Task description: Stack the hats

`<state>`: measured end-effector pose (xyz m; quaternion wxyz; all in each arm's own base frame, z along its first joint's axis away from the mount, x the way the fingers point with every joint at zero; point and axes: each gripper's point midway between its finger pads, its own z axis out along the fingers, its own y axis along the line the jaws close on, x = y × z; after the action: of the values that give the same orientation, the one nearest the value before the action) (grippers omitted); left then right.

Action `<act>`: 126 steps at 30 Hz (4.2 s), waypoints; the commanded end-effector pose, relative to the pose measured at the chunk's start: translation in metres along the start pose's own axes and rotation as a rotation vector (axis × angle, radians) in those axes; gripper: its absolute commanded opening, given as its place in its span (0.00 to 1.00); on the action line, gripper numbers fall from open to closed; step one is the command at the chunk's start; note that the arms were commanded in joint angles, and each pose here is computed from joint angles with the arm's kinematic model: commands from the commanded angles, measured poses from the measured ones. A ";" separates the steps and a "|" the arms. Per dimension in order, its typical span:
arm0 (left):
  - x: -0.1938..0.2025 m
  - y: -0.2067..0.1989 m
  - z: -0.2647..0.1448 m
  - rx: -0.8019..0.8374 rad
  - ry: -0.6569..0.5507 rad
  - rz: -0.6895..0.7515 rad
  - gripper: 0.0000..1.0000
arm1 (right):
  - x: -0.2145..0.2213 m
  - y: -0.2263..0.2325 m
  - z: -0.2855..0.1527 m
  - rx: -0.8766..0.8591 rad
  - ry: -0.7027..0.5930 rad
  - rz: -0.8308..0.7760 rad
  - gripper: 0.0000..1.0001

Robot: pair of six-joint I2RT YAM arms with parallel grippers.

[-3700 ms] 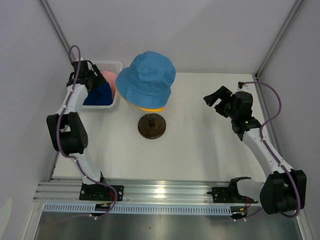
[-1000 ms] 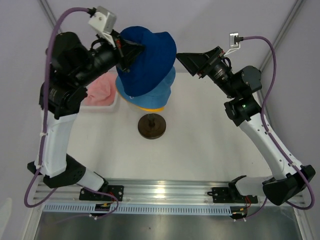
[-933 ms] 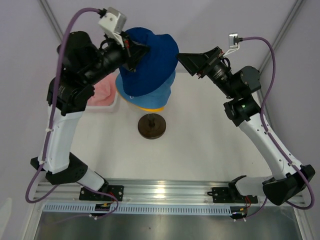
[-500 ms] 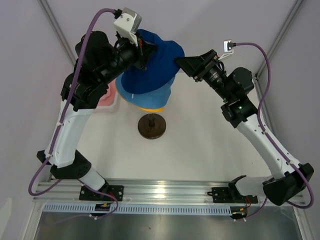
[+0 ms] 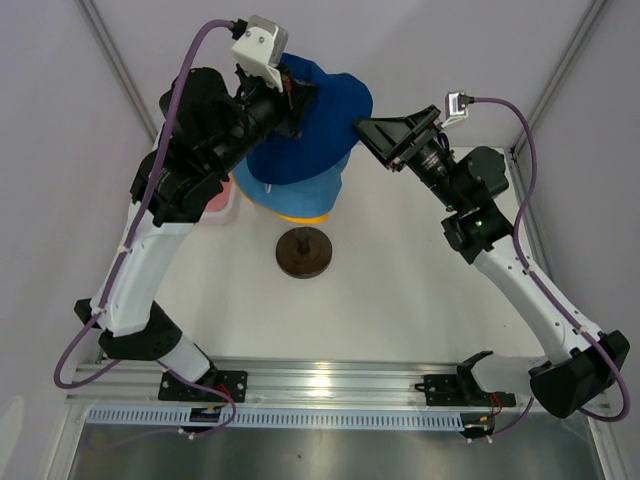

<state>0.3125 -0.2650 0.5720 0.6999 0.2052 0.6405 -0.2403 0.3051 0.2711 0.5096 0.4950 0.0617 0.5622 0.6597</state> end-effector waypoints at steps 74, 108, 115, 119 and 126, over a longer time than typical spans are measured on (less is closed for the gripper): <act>0.126 0.097 -0.072 -0.190 -0.019 -0.909 0.73 | 0.041 -0.109 -0.038 0.158 0.047 0.076 0.00; 0.155 0.124 -0.098 -0.378 -0.019 -0.764 0.01 | 0.087 -0.180 -0.047 0.293 0.113 0.232 0.00; 0.153 0.109 -0.104 -0.311 0.032 -0.721 0.01 | 0.067 -0.157 -0.043 0.200 0.058 0.147 0.43; 0.152 0.107 -0.105 -0.301 0.047 -0.698 0.01 | 0.032 -0.129 -0.046 0.126 -0.037 0.111 0.56; 0.150 0.107 -0.100 -0.291 0.057 -0.694 0.01 | -0.009 -0.127 -0.042 0.145 -0.203 0.109 0.60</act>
<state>0.3086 -0.1301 0.4132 0.5871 -0.1367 0.7052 -0.3732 0.3505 0.2306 0.3661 0.4718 0.1793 0.5931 0.6273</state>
